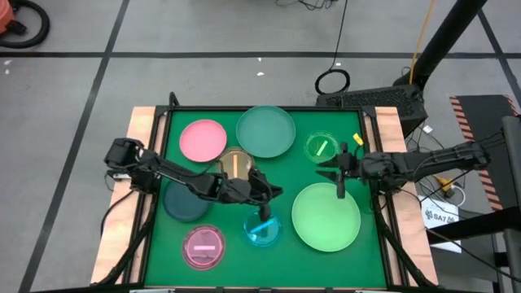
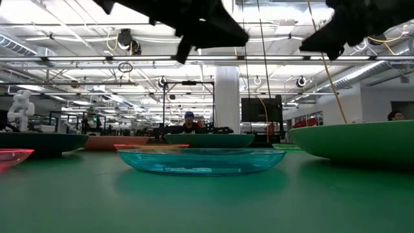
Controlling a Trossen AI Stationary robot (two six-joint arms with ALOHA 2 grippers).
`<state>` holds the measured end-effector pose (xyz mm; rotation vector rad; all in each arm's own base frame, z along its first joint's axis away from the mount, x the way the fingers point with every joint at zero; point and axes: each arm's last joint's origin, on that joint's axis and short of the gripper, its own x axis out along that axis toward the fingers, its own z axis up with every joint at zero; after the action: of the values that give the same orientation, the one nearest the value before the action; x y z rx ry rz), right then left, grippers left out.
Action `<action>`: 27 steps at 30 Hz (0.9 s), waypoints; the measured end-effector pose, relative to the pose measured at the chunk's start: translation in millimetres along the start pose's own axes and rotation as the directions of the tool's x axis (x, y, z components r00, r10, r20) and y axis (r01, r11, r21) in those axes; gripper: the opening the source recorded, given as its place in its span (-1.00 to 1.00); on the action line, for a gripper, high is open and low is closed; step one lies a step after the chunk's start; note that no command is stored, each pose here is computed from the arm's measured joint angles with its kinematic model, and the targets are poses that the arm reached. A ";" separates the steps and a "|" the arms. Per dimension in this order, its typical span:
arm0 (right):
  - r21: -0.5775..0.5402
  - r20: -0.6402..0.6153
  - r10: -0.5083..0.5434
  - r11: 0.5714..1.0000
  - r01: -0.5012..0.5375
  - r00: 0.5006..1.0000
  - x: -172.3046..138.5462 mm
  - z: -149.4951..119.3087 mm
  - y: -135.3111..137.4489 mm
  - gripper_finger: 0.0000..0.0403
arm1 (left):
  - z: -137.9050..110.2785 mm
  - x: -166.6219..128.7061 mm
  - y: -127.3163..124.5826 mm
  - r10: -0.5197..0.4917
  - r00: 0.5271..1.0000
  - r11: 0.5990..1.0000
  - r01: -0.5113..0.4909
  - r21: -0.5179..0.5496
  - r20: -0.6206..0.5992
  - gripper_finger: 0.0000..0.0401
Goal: Stack plastic plates
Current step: Stack the light green plate on top of the green plate
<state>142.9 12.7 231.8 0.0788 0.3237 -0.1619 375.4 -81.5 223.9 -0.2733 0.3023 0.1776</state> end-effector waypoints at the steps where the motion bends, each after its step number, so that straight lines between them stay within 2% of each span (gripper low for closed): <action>1: 0.004 -0.006 0.000 1.000 0.000 1.000 0.2 -1.1 0.2 -0.49 | -1.3 3.3 -0.8 0.003 1.000 1.000 -0.003 -0.005 -0.007 -0.76; 3: 0.017 0.029 0.006 1.000 -0.007 1.000 -1.7 2.7 0.5 -0.49 | -3.1 11.6 -3.5 0.003 1.000 1.000 -0.003 -0.010 -0.009 -0.76; 8: -0.043 0.097 0.018 0.999 -0.014 0.995 -6.3 9.0 0.1 -0.49 | -15.6 36.1 -8.3 0.012 1.000 1.000 -0.012 0.002 -0.022 -0.76; 13: -0.079 0.101 0.021 0.997 -0.013 0.995 -10.3 8.9 -1.0 -0.49 | -24.5 63.6 -10.9 0.027 0.999 1.000 -0.027 -0.006 -0.028 -0.76; 19: -0.109 0.107 0.022 0.994 -0.011 0.994 -12.2 9.2 -1.5 -0.49 | -31.3 92.5 -3.6 0.091 0.990 0.996 -0.091 0.006 -0.109 -0.76; 22: -0.112 0.109 0.023 0.994 -0.010 0.994 -12.9 9.3 -1.7 -0.49 | -35.3 100.7 -1.3 0.127 0.977 0.992 -0.122 0.039 -0.171 -0.76; 27: -0.118 0.104 0.018 0.993 -0.006 0.994 -12.8 8.7 -1.9 -0.49 | -36.9 104.6 -3.2 0.134 0.973 0.989 -0.119 0.087 -0.190 -0.76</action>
<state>133.3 11.8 244.1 -0.0441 0.2274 -0.1343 464.5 -81.5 157.7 -0.1968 0.5212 0.2653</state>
